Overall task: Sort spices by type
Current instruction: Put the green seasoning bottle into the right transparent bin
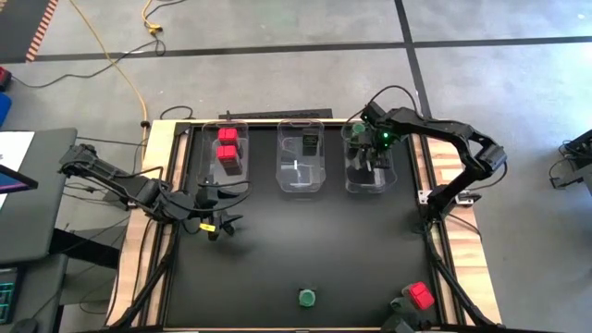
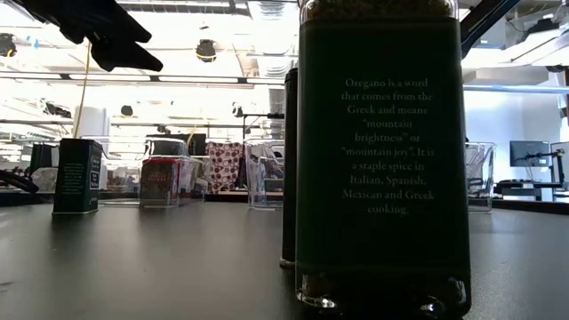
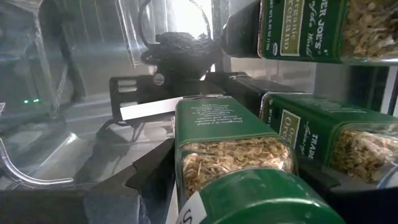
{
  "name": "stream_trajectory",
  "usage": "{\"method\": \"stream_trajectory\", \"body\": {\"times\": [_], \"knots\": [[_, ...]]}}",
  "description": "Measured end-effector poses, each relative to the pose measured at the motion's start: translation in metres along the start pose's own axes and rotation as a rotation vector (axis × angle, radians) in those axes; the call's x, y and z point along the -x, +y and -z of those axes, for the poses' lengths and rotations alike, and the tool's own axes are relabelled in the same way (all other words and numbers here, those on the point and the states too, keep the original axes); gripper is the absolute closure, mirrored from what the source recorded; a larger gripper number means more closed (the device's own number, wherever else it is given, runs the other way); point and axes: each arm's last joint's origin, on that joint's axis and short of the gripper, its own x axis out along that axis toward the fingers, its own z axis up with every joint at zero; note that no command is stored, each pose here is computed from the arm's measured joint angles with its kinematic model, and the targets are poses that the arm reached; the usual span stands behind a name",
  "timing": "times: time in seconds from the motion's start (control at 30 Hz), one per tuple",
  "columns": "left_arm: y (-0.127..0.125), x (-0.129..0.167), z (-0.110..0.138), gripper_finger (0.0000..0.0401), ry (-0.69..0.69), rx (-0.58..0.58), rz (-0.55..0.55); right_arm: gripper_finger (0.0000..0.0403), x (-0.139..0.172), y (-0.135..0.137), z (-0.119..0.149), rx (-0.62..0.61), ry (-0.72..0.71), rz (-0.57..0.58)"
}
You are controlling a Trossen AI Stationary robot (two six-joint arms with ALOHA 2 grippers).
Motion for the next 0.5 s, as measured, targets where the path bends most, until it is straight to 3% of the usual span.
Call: {"method": "stream_trajectory", "body": {"times": [0.5], "knots": [[0.0, 0.0, 0.0, 0.0097, 0.0, 0.0, 0.0, 0.0134, 0.0002, 0.0, 0.0001, -0.001, 0.003, 0.001]]}}
